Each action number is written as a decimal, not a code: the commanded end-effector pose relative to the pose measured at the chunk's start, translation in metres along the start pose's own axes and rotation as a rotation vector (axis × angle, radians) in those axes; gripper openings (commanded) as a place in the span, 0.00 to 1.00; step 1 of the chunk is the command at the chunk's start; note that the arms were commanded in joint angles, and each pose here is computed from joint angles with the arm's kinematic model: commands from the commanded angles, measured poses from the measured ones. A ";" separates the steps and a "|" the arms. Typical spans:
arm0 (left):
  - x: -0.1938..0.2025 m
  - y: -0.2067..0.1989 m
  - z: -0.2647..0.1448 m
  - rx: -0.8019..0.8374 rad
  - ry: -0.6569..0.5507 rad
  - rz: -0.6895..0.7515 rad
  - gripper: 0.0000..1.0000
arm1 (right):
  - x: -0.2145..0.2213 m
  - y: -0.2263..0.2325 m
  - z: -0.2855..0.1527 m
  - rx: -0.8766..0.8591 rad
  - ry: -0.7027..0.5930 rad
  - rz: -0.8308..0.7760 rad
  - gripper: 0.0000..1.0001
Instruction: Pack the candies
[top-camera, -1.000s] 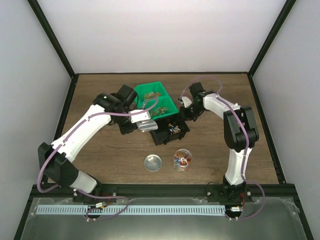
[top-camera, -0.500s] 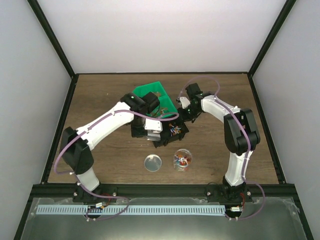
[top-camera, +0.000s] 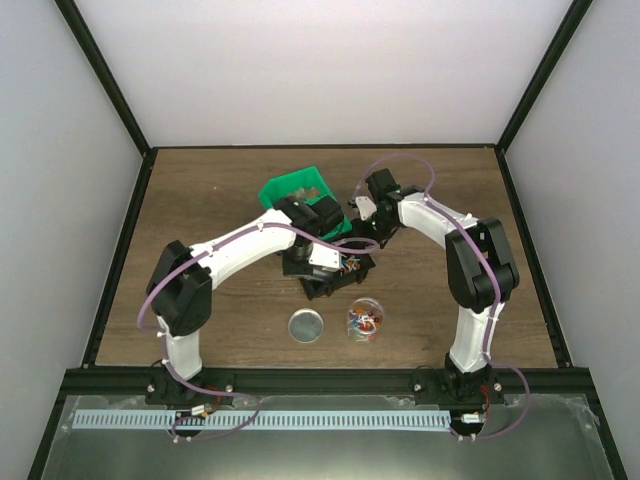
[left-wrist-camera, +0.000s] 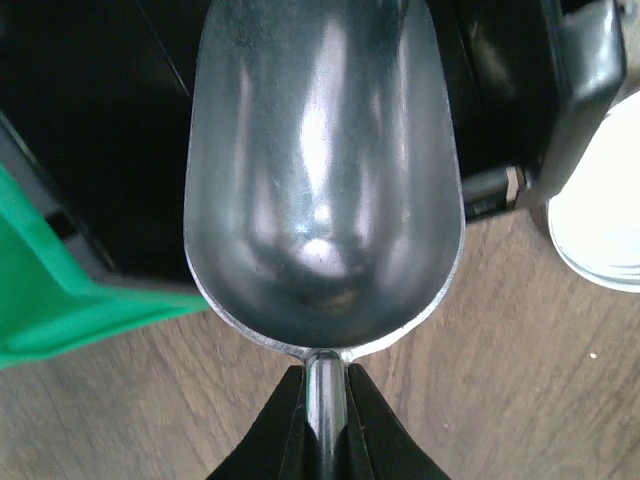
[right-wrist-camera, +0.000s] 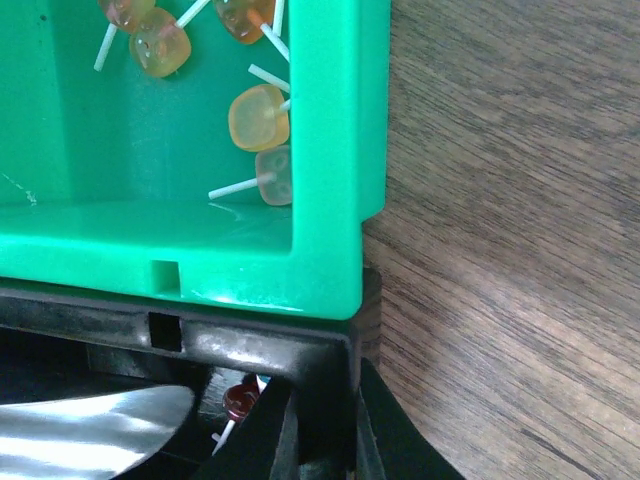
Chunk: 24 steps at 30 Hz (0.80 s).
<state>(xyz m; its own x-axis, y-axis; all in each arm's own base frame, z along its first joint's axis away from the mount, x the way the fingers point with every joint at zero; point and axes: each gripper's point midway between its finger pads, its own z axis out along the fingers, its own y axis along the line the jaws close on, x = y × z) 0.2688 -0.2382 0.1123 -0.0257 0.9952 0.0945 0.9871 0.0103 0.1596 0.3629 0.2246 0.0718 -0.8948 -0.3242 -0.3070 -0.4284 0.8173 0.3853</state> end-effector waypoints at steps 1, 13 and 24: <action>0.008 -0.006 0.019 0.034 0.098 0.053 0.04 | -0.040 0.033 -0.037 -0.099 -0.177 -0.073 0.01; -0.023 -0.023 0.044 0.107 0.065 0.071 0.04 | -0.039 0.034 -0.037 -0.117 -0.177 -0.050 0.01; -0.070 -0.043 0.067 0.229 -0.202 -0.075 0.04 | -0.032 0.036 -0.034 -0.134 -0.172 -0.033 0.01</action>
<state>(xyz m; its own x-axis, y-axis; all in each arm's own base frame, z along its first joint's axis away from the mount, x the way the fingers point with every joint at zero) 0.2761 -0.2918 0.0776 -0.0577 0.9959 -0.0695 0.9896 0.0662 0.1275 0.3574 0.2202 0.0714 -0.9011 -0.3076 -0.3055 -0.4124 0.8257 0.3848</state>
